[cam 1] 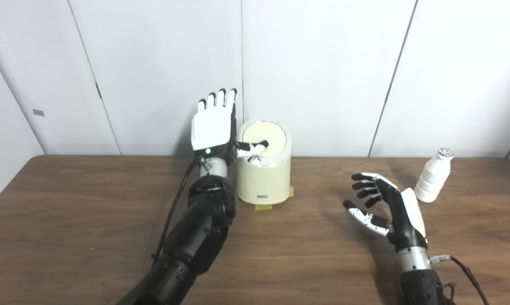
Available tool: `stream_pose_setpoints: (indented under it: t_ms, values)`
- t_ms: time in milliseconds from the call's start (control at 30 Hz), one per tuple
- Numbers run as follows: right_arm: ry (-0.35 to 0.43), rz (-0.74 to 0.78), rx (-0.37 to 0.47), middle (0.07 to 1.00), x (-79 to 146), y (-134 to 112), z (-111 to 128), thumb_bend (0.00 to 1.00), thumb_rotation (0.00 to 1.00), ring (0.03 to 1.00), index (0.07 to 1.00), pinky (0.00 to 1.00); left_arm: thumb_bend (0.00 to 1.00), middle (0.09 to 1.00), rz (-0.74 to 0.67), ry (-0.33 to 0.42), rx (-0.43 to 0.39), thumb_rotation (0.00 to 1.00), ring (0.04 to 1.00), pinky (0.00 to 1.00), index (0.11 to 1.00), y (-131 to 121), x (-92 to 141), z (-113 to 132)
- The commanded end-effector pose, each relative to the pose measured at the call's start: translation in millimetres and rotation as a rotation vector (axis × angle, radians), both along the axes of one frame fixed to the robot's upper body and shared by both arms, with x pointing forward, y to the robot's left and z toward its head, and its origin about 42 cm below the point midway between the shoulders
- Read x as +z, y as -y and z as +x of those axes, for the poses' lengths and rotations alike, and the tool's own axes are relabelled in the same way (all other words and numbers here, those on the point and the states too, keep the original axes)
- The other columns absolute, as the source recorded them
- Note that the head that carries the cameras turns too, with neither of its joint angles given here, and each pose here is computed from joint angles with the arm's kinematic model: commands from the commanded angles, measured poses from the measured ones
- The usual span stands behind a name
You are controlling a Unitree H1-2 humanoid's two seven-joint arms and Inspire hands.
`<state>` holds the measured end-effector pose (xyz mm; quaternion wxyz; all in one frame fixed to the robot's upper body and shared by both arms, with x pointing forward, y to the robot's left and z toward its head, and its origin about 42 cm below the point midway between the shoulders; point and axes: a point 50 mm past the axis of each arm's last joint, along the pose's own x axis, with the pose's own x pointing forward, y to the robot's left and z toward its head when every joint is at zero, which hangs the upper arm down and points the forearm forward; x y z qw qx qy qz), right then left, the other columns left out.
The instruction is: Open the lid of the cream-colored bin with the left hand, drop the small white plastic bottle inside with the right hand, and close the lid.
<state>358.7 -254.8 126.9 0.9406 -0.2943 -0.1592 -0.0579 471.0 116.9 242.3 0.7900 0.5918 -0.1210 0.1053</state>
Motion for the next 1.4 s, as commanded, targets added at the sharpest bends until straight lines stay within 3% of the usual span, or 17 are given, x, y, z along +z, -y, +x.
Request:
stream_pose_setpoints:
  t_ms: [0,67,167,200,267,333,400,500,733,933,1033,1300,1367]
  values:
    - [-0.034,0.037,0.002,0.608,-20,-11,-14,0.29,0.24,0.541,0.674,0.40,1.00,1.000,0.043,-0.009,0.022,0.08,1.000,1.00,1.000,-4,4,6]
    - [-0.032,0.037,-0.002,0.551,-20,-11,-14,0.28,0.23,0.463,0.675,0.34,1.00,1.000,0.045,-0.009,0.026,0.07,1.000,1.00,1.000,-5,2,7]
    - [-0.034,0.042,-0.002,0.531,-19,-11,-14,0.29,0.23,0.433,0.679,0.30,0.94,1.000,0.029,-0.010,0.026,0.19,1.000,1.00,1.000,-7,0,6]
    - [-0.035,0.043,-0.003,0.562,-19,-11,-14,0.29,0.24,0.477,0.679,0.33,0.81,1.000,0.022,-0.013,0.024,0.45,1.000,1.00,1.000,-7,0,6]
    - [-0.033,0.041,-0.002,0.586,-20,-11,-14,0.29,0.23,0.520,0.676,0.38,0.72,1.000,0.001,-0.012,0.020,0.88,1.000,1.00,1.000,-7,2,5]
    - [-0.031,0.037,0.001,0.602,-20,-11,-14,0.29,0.23,0.543,0.674,0.40,0.74,1.000,-0.023,-0.005,0.014,0.97,1.000,1.00,1.000,-7,6,4]
    - [-0.037,0.034,0.001,0.596,-20,-11,-14,0.29,0.24,0.537,0.676,0.40,0.78,1.000,-0.037,0.001,0.009,0.99,1.000,1.00,1.000,-7,9,4]
    - [-0.045,0.034,0.001,0.647,-19,-11,-14,0.29,0.26,0.602,0.673,0.47,0.76,1.000,-0.061,0.008,0.004,1.00,1.000,1.00,1.000,-7,11,3]
    - [-0.048,0.028,0.005,0.669,-20,-12,-15,0.30,0.28,0.621,0.659,0.49,0.61,1.000,-0.100,0.017,0.006,1.00,1.000,1.00,1.000,-9,12,1]
    - [-0.048,0.033,0.007,0.674,-20,-11,-15,0.30,0.27,0.627,0.660,0.50,0.79,1.000,-0.209,0.060,0.016,1.00,1.000,1.00,1.000,-15,16,-2]
    - [-0.048,0.029,0.008,0.678,-20,-11,-14,0.30,0.29,0.630,0.656,0.50,0.79,1.000,-0.270,0.101,0.013,1.00,1.000,1.00,1.000,-19,23,-8]
    - [-0.047,0.035,0.002,0.658,-20,-11,-13,0.30,0.26,0.611,0.663,0.48,0.30,0.950,-0.569,0.224,-0.103,1.00,0.973,0.99,0.928,-43,45,-42]
    - [-0.054,0.037,0.000,0.665,-20,-11,-13,0.30,0.27,0.619,0.663,0.48,0.24,0.918,-0.681,0.259,-0.176,1.00,0.925,0.88,0.896,-51,43,-51]
